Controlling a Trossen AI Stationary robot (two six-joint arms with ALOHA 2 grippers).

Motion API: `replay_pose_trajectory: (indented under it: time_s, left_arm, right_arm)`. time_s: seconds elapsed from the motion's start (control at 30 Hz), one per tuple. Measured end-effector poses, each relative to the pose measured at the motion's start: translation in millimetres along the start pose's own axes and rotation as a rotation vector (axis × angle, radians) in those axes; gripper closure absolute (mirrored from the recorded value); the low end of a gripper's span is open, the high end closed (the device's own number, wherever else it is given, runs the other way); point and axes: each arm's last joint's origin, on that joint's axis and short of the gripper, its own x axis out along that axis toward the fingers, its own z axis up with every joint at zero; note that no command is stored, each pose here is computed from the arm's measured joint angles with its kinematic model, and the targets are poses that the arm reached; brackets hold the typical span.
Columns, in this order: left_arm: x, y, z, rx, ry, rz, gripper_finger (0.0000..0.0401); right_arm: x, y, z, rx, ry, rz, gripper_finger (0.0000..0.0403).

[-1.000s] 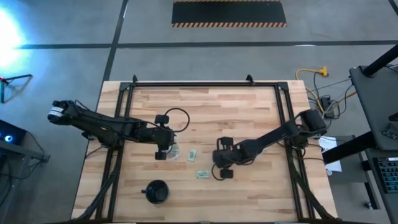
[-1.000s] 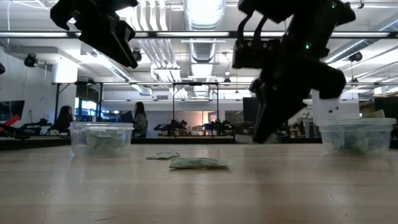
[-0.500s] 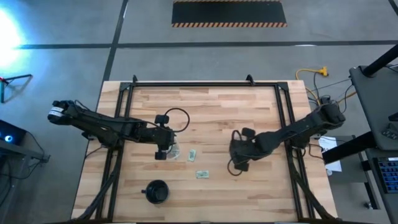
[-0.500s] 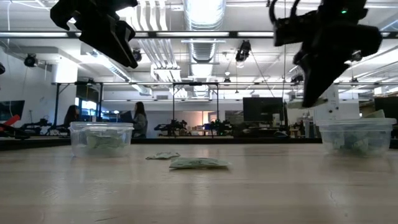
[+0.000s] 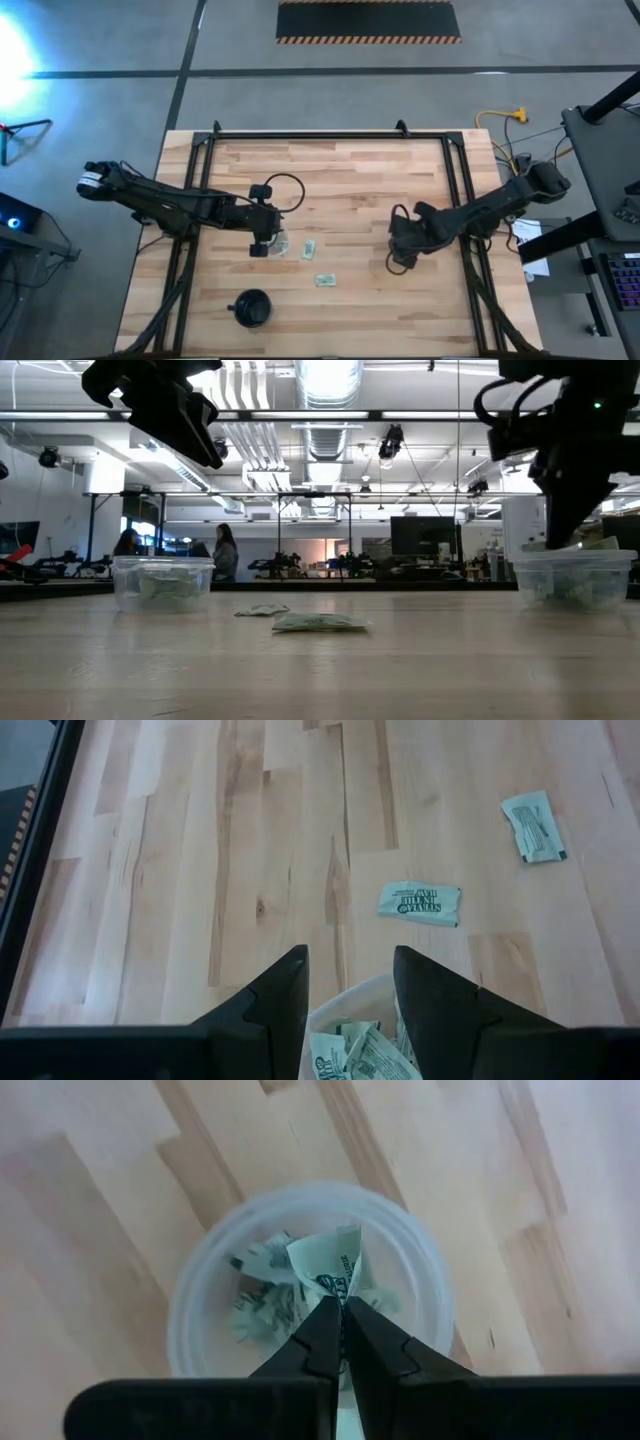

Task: Pick and place Stevia / Truvia into bins
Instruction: Put the stevia packet into the round transparent container

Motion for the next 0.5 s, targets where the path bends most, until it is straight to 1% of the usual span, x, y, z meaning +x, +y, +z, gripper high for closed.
replay_pose_trajectory:
  time_s: [0.27,0.37,0.5]
  left_arm:
    - [0.0,0.0,0.0,0.0,0.0,0.0,0.0269]
    - [0.0,0.0,0.1,0.0,-0.001,0.0,0.0269]
    - [0.0,0.0,0.3,-0.001,-0.003,0.0,0.0269]
  right_arm:
    - [8.4,-2.6,-6.6,0.061,0.032,-0.017,0.039]
    - [7.8,-2.5,-6.2,0.066,0.029,-0.013,0.0373]
    - [6.0,-2.3,-5.2,0.071,0.021,-0.004,0.0336]
